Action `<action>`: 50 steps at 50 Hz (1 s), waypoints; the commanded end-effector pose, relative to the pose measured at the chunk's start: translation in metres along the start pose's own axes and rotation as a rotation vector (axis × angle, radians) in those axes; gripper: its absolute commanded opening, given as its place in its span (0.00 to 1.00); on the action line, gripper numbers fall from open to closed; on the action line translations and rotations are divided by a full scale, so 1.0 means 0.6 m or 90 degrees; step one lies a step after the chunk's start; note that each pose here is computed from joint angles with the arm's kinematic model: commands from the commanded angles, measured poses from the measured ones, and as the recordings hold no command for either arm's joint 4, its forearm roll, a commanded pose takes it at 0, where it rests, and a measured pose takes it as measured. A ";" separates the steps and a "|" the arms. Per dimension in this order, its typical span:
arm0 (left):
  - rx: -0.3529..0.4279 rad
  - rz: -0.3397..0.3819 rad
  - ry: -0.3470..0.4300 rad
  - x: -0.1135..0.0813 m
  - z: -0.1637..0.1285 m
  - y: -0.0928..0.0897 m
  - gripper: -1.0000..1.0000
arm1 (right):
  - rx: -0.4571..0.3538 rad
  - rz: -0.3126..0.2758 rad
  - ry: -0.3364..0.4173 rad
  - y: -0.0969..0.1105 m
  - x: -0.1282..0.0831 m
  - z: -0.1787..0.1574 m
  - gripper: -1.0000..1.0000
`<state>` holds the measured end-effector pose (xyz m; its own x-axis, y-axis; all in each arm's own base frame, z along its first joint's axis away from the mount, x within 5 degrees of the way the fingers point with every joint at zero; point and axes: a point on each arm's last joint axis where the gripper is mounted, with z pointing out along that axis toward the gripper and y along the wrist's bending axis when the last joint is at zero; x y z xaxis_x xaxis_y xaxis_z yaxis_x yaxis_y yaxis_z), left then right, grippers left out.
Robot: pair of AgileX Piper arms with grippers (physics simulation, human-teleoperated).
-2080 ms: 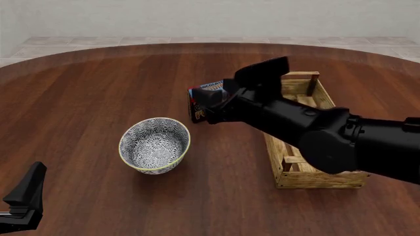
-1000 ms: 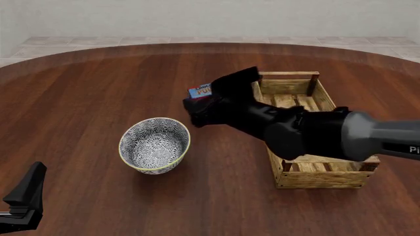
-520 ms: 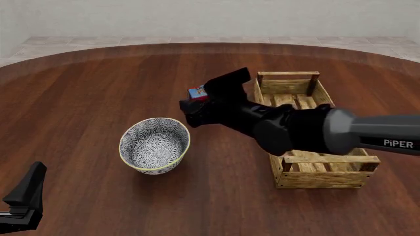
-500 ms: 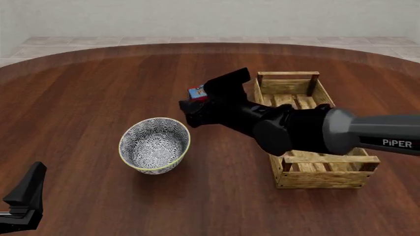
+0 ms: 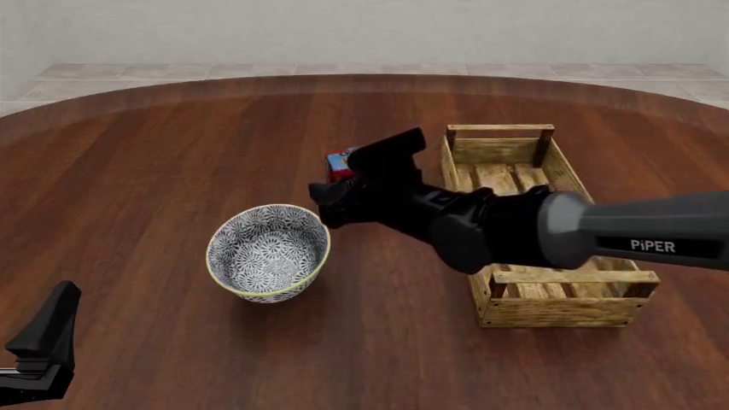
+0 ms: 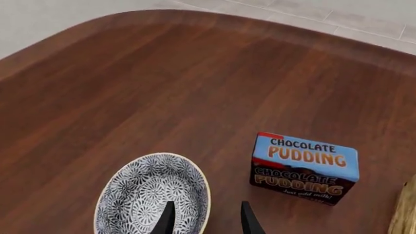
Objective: Pick up the bowl on the left and put it in the tray.
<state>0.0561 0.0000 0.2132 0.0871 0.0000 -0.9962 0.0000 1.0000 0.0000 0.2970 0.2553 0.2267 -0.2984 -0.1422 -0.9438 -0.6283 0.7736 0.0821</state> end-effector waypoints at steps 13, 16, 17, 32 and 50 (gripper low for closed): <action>0.000 0.000 0.000 0.000 0.000 0.000 1.00 | 0.002 0.002 0.015 -0.002 0.022 0.023 1.00; 0.000 0.000 0.000 0.000 0.000 0.000 1.00 | 0.000 0.002 0.017 0.000 0.025 0.024 1.00; 0.000 0.000 0.000 0.000 0.000 0.000 1.00 | 0.000 0.001 0.018 0.000 0.026 0.026 1.00; 0.000 0.000 0.000 0.000 0.000 0.000 1.00 | -0.003 -0.001 0.026 0.003 0.035 0.035 1.00; 0.000 0.000 0.000 0.000 0.000 0.000 1.00 | -0.006 0.000 0.037 0.006 0.052 0.046 1.00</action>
<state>0.0561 0.0000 0.2132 0.0871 0.0000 -0.9962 0.0000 1.0000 0.0000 0.3044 0.2687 0.1948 -0.3324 -0.1734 -0.9271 -0.6344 0.7684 0.0838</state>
